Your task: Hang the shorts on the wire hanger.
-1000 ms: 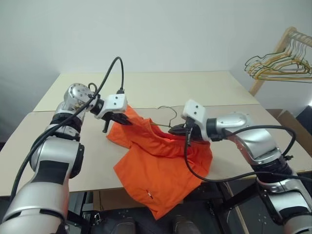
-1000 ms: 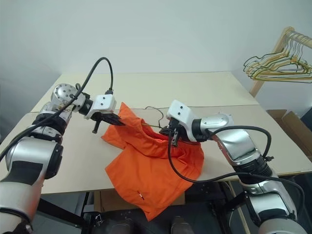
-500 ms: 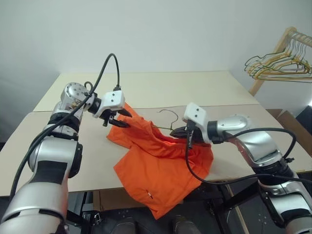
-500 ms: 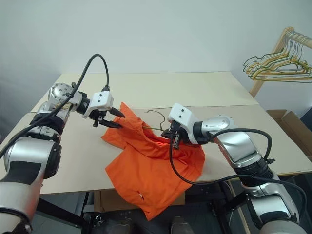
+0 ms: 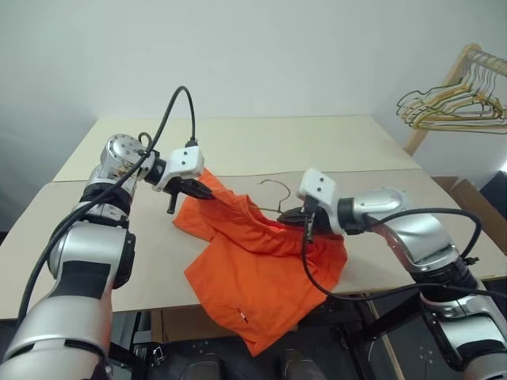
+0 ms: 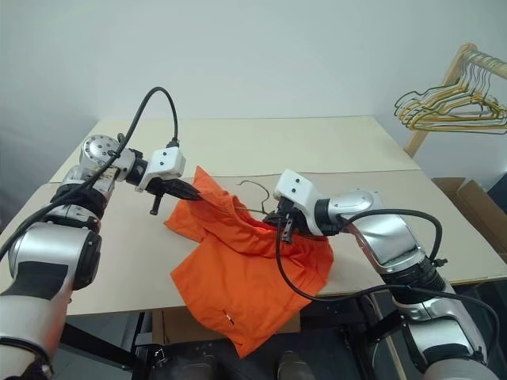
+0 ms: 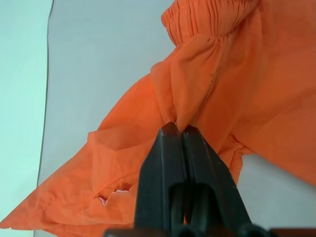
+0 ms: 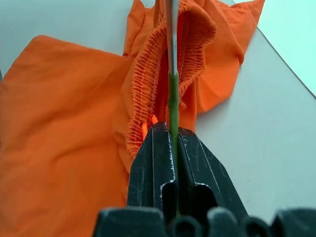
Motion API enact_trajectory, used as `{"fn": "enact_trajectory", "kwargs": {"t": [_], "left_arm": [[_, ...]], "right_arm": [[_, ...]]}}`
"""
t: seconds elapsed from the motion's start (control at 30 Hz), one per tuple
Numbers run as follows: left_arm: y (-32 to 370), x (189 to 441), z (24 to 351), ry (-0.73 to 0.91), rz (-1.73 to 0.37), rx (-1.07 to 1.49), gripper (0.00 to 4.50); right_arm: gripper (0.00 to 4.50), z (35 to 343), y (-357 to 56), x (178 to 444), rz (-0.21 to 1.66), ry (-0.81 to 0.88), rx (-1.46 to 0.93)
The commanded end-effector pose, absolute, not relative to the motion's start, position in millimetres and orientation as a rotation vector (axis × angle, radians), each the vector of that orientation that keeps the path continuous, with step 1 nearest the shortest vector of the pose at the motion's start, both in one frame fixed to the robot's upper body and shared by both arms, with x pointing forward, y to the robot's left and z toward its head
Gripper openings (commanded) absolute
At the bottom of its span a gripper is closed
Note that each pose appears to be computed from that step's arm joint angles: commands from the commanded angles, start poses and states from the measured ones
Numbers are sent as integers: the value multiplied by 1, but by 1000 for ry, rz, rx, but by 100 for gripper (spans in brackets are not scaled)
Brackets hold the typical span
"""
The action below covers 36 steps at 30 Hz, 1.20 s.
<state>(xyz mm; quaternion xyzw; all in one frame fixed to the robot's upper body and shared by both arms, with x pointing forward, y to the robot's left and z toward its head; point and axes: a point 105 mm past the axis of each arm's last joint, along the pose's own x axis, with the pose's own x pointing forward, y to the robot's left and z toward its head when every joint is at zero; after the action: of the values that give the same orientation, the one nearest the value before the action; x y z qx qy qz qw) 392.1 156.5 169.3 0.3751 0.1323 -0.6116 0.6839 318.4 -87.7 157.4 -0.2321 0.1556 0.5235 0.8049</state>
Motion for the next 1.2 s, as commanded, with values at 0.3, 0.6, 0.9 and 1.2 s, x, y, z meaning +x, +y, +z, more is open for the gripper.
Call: {"fn": "enact_trajectory", "kwargs": {"t": [0.3,0.6,0.9,1.2], "left_arm": [[162,405,191,209,-1243,848,1],[163,404,190,210,-1241,846,1],[150,401,186,169,-1301,846,1],[153,407,203,124,-1231,819,1]], "right_arm": [[0,162,-106,315,1077,342,-511],[0,168,-121,324,995,355,-506],[0,187,-106,327,1033,378,-491],[0,144,-110,332,982,337,-590]]}}
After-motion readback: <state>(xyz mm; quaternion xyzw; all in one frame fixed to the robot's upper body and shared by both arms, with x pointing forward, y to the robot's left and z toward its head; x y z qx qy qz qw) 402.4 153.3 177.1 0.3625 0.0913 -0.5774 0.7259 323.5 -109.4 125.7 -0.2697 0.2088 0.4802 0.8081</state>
